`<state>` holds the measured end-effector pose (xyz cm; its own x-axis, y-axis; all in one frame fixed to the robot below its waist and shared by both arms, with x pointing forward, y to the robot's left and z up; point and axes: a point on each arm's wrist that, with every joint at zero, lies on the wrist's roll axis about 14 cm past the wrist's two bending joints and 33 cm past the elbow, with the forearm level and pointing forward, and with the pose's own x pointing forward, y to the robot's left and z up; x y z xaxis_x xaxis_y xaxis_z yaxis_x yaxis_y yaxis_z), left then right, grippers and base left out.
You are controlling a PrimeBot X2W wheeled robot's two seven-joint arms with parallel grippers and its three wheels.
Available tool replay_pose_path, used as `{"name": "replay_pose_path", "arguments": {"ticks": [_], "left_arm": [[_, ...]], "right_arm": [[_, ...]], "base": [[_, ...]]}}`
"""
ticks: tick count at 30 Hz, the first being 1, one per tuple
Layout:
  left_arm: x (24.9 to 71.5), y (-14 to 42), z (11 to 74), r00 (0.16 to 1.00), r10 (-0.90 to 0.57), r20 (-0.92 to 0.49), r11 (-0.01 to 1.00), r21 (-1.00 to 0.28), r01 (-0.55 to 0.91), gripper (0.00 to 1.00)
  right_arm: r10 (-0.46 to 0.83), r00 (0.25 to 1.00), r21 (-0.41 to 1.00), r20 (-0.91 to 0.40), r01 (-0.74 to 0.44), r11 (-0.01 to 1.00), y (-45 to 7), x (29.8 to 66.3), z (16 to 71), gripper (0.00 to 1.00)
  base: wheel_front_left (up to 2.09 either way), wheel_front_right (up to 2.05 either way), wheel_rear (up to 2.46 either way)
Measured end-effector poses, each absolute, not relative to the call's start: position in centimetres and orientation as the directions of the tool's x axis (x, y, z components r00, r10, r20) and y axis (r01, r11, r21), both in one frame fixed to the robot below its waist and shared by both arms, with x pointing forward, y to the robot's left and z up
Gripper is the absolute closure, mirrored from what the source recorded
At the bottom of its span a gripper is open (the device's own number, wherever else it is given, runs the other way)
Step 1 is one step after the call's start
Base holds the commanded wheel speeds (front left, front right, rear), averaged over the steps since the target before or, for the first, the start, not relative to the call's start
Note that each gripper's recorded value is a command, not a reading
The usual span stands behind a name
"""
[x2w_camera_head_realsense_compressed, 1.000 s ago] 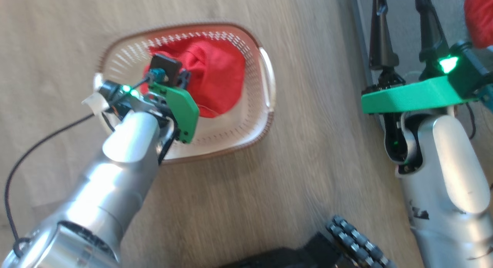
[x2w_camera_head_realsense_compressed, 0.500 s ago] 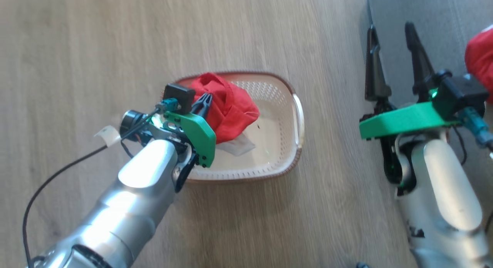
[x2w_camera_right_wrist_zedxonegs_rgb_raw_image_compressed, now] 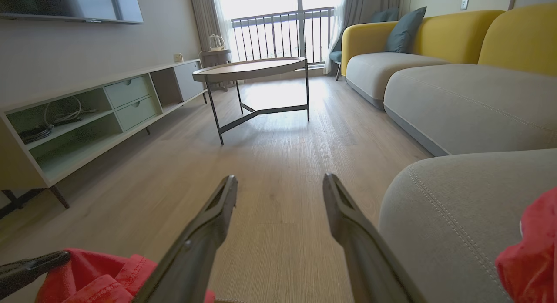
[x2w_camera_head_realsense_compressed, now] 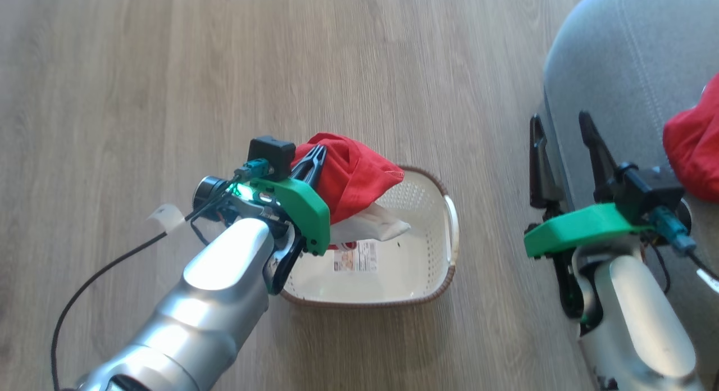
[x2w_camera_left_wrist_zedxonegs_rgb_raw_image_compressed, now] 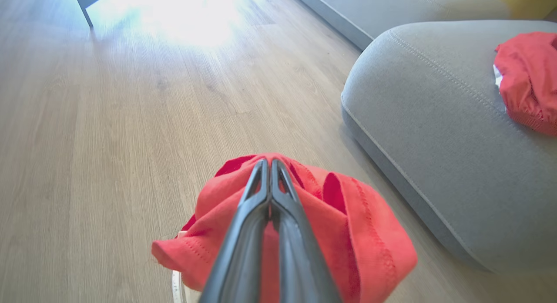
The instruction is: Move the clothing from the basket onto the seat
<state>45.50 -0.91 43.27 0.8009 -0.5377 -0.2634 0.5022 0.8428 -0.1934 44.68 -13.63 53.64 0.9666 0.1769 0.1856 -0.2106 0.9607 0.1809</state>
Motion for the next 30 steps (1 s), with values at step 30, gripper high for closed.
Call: {"name": "replay_pose_path", "arguments": {"ticks": [30], "left_arm": [[46.1,-3.0,64.3,0.767,-0.576,0.282,0.796,-0.020,0.605,1.00]], "right_arm": [[0.173,0.973,0.200,0.154,-0.202,0.959,-13.4,40.4,53.0,0.00]], "base": [[0.00,0.00,0.00]]}}
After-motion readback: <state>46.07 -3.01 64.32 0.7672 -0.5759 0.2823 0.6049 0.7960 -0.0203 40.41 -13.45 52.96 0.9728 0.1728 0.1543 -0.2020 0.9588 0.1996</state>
